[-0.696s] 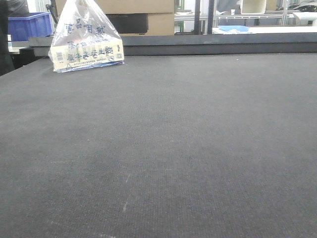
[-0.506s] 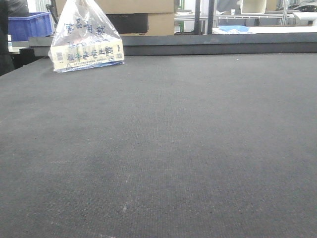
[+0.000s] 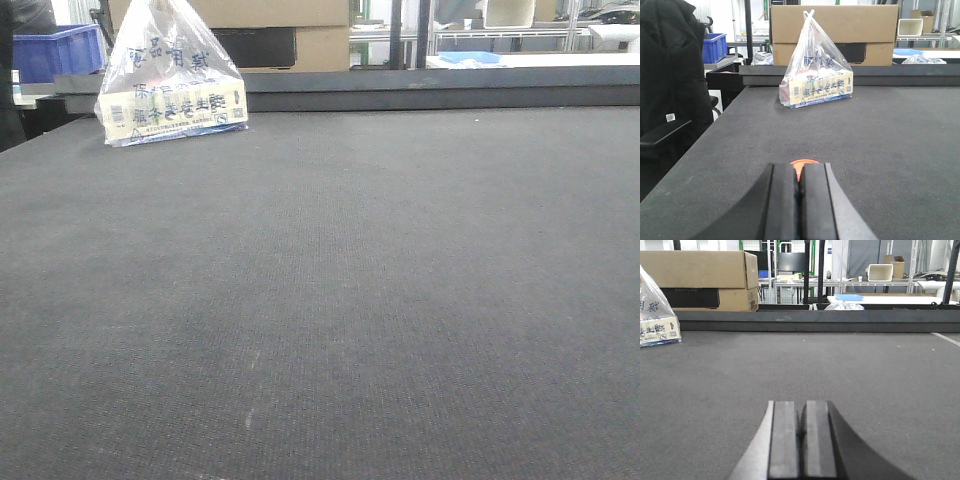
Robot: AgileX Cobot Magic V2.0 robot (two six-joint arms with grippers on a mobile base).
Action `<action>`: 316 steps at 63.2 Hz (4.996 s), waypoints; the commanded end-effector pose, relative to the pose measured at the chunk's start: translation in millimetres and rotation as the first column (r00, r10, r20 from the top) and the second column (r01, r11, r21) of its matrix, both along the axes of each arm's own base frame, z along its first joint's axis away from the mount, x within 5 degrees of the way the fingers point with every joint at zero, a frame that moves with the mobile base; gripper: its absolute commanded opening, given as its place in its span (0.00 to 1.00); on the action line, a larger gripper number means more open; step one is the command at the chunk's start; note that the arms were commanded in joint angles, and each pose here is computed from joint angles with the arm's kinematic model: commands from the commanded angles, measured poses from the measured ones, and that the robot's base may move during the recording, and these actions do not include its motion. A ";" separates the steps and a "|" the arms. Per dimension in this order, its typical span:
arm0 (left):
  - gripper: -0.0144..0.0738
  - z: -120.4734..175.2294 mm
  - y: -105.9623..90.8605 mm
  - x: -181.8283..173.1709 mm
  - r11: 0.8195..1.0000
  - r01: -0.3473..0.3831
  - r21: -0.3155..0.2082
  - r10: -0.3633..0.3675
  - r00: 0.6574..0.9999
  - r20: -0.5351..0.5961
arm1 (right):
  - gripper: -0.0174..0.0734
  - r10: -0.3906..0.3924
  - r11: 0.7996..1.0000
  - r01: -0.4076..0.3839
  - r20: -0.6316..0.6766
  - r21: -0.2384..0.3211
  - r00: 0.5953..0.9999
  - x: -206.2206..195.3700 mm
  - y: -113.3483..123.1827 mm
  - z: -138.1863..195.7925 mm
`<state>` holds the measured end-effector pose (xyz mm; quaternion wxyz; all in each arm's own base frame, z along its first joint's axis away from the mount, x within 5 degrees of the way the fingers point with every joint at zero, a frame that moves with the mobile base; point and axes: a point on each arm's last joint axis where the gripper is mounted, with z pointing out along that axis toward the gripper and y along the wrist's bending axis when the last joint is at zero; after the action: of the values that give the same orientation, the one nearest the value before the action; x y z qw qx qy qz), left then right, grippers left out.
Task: Place cylindrical capacitor in blue bin on shelf
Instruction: 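Lower both open grippers toward the orange cylinder and brown capacitor, then close left gripper on orange cylinder, right gripper on brown capacitor, then lift both held cylinders up off the table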
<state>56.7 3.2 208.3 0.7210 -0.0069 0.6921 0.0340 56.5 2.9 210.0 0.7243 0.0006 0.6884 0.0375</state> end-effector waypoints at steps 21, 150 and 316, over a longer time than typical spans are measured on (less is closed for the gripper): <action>0.04 7.3 -0.1 -0.9 1.000 0.001 0.012 -0.002 0.997 0.071 | 0.01 -0.008 1.000 0.008 0.046 0.006 0.999 -0.5 -0.6 4.2; 0.04 97.5 -4.6 173.5 0.968 -0.036 -0.249 -0.188 0.551 -0.813 | 0.66 -0.009 0.998 -0.063 -0.983 -0.021 0.185 192.8 11.0 11.4; 0.04 74.7 11.1 210.8 0.998 -0.028 -0.061 -0.037 0.535 -0.844 | 0.01 0.008 0.999 -0.051 -0.957 -0.007 0.290 189.6 12.0 28.8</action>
<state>276.7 15.4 260.0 0.2504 -0.0109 0.9680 0.0069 251.2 17.0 222.1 0.1371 -0.0036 0.9900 0.0320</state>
